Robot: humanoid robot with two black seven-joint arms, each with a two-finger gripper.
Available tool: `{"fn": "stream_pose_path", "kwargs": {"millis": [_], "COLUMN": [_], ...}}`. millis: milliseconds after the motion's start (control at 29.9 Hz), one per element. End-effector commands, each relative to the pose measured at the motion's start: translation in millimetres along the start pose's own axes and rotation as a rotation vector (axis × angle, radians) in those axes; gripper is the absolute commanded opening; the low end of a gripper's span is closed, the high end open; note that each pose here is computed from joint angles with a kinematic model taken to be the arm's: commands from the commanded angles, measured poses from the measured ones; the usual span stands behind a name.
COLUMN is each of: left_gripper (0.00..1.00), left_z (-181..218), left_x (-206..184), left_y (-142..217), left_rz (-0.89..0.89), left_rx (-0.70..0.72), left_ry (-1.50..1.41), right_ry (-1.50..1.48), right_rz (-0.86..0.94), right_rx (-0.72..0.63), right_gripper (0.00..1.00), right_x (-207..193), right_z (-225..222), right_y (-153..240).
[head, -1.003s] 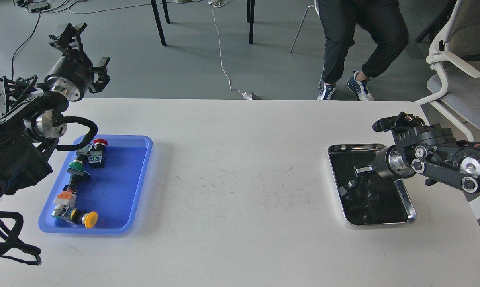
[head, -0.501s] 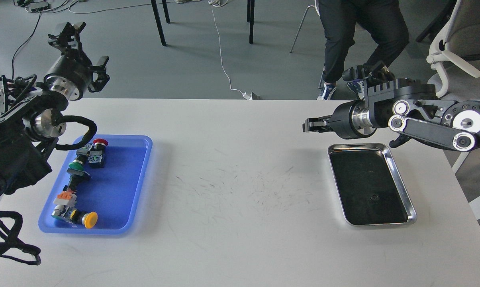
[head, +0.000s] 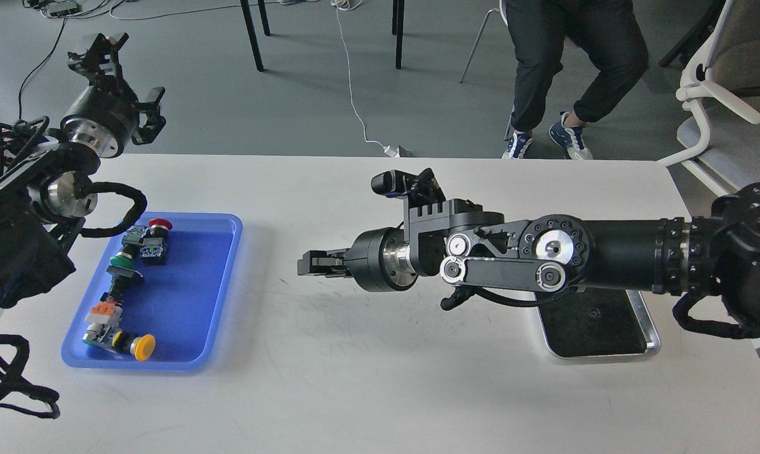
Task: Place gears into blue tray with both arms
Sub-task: 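Carry the black part to the table center and open the right gripper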
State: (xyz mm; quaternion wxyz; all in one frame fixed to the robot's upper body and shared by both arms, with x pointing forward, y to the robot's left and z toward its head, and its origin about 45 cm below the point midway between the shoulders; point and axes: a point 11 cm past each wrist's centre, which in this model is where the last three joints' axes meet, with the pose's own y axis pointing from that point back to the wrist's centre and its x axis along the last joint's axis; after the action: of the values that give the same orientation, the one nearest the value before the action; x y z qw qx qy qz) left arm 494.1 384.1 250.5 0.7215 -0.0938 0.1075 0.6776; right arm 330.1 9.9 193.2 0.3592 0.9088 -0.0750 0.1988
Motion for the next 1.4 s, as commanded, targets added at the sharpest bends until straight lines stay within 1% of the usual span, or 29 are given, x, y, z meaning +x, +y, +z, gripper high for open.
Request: {"fn": "stream_pose_path", "kwargs": {"millis": [0, 267, 401, 669, 769, 869, 1103, 1304, 1337, 1370], "left_gripper": [0.98, 0.98, 0.98, 0.98, 0.98, 0.98, 0.98, 0.98, 0.98, 0.98], "left_z": [1, 3, 3, 3, 3, 4, 6, 8, 8, 8], "left_x": [0, 2, 2, 2, 2, 2, 6, 7, 8, 7], "left_y": [0, 0, 0, 0, 0, 0, 1, 2, 2, 2], "left_rz": [0.001, -0.001, -0.001, -0.002, -0.004, -0.003, 0.003, 0.004, 0.006, 0.004], "left_rx": [-0.002, -0.005, -0.005, -0.006, -0.006, -0.008, -0.011, -0.012, -0.012, -0.012], "left_ry": [0.0, 0.002, 0.002, 0.003, 0.004, 0.006, -0.002, -0.005, -0.005, -0.005], "right_ry": [-0.05, -0.121, -0.165, -0.227, -0.26, -0.267, -0.291, -0.306, -0.306, -0.306], "right_rz": [0.017, 0.049, 0.037, 0.026, 0.02, 0.011, -0.016, -0.02, -0.02, -0.02], "right_rx": [-0.017, -0.076, -0.091, -0.079, -0.068, -0.062, -0.06, -0.063, -0.063, -0.063], "right_gripper": [0.02, 0.04, 0.04, 0.05, 0.07, 0.11, 0.24, 0.31, 0.33, 0.38], "right_x": [-7, -9, -22, -29, -31, -34, -48, -49, -49, -49], "right_z": [15, 51, 64, 64, 61, 59, 62, 64, 64, 64], "right_y": [-8, -13, -16, -17, -18, -18, -20, -20, -20, -20]}}
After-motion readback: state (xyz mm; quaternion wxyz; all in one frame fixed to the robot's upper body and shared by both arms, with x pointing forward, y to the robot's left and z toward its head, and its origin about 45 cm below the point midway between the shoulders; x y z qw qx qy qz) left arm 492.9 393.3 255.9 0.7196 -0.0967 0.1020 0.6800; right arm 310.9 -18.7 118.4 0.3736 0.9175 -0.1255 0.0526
